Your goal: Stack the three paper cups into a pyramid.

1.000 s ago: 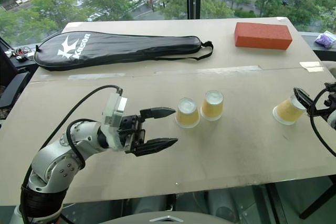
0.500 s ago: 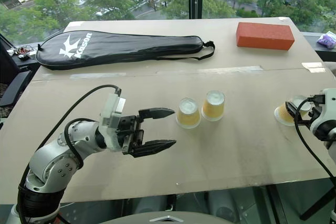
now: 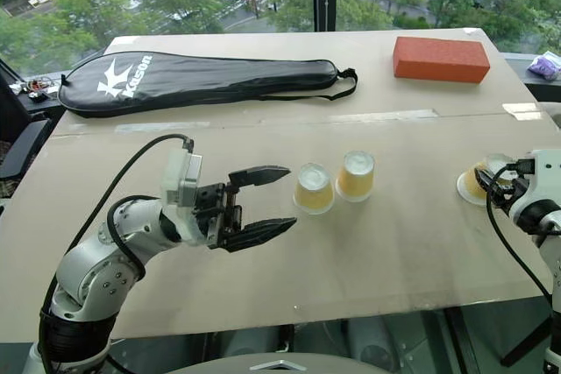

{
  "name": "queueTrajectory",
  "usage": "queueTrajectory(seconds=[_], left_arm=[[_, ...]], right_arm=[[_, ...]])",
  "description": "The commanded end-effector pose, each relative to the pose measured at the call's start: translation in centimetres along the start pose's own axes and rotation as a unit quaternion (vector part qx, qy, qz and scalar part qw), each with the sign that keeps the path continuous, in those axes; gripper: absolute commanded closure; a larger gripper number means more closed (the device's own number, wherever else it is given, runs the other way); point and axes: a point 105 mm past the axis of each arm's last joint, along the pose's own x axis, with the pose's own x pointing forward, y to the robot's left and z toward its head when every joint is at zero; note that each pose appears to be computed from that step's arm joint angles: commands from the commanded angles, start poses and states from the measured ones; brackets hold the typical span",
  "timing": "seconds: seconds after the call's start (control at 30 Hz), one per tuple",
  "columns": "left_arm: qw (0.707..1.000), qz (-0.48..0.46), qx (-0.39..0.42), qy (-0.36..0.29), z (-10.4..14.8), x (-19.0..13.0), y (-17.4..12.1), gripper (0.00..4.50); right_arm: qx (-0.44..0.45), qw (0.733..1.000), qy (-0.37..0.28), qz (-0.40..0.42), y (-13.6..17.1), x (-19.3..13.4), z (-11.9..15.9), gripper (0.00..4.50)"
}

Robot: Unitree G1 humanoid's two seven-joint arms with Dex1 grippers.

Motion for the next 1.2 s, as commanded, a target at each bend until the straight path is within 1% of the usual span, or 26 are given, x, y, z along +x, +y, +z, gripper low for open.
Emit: queueTrajectory(seconds=[0.03, 0.13, 0.2, 0.23, 0.33, 0.43, 0.47, 0.5, 0.57, 0.67, 0.77, 0.87, 1.2], left_arm=[[0.999, 0.035, 0.024, -0.010, 0.7, -0.7, 0.8, 0.00], [0.996, 0.081, 0.036, -0.010, 0.3, -1.5, 1.9, 0.00], [0.995, 0.100, 0.029, -0.005, -0.4, -2.2, 2.1, 0.00], [0.995, 0.100, 0.023, -0.017, -0.5, -2.6, 2.0, 0.00], [0.995, 0.098, -0.001, -0.010, -1.4, -3.9, 1.2, 0.00], [0.994, 0.104, -0.022, 0.007, -2.2, -5.0, 0.6, 0.00], [0.994, 0.106, -0.029, 0.014, -2.6, -5.5, 0.4, 0.00], [0.994, 0.105, -0.035, 0.025, -3.1, -5.9, 0.0, 0.00], [0.993, 0.103, -0.039, 0.035, -3.4, -6.4, -0.5, 0.00], [0.993, 0.104, -0.042, 0.031, -3.2, -6.7, -0.9, 0.00], [0.993, 0.105, -0.042, 0.024, -2.9, -7.0, -1.2, 0.00], [0.993, 0.109, -0.037, 0.019, -2.6, -7.3, -1.4, 0.00], [0.993, 0.110, -0.032, 0.021, -2.7, -7.4, -1.7, 0.00]], right_arm=[[-0.031, 0.989, -0.113, 0.089, 3.6, -0.5, 7.3, 2.34], [-0.045, 0.974, -0.144, 0.167, 7.3, -0.6, 10.0, 2.34], [-0.058, 0.960, -0.152, 0.230, 10.3, -0.7, 11.0, 2.34], [-0.062, 0.952, -0.150, 0.259, 11.7, -0.9, 11.3, 2.34], [-0.089, 0.932, -0.129, 0.328, 15.0, -1.3, 11.0, 2.34], [-0.116, 0.910, -0.105, 0.383, 17.6, -1.7, 10.3, 2.34], [-0.122, 0.900, -0.098, 0.407, 18.6, -1.9, 10.1, 2.34], [-0.141, 0.884, -0.087, 0.437, 20.0, -2.2, 9.7, 2.34], [-0.168, 0.861, -0.075, 0.474, 21.8, -2.3, 9.2, 2.34], [-0.186, 0.844, -0.074, 0.497, 22.7, -2.2, 9.4, 2.34], [-0.194, 0.835, -0.074, 0.510, 23.2, -2.1, 9.7, 2.34], [-0.215, 0.828, -0.067, 0.513, 23.3, -1.7, 9.5, 2.34], [-0.245, 0.837, -0.043, 0.487, 21.7, -0.2, 8.9, 2.34]])
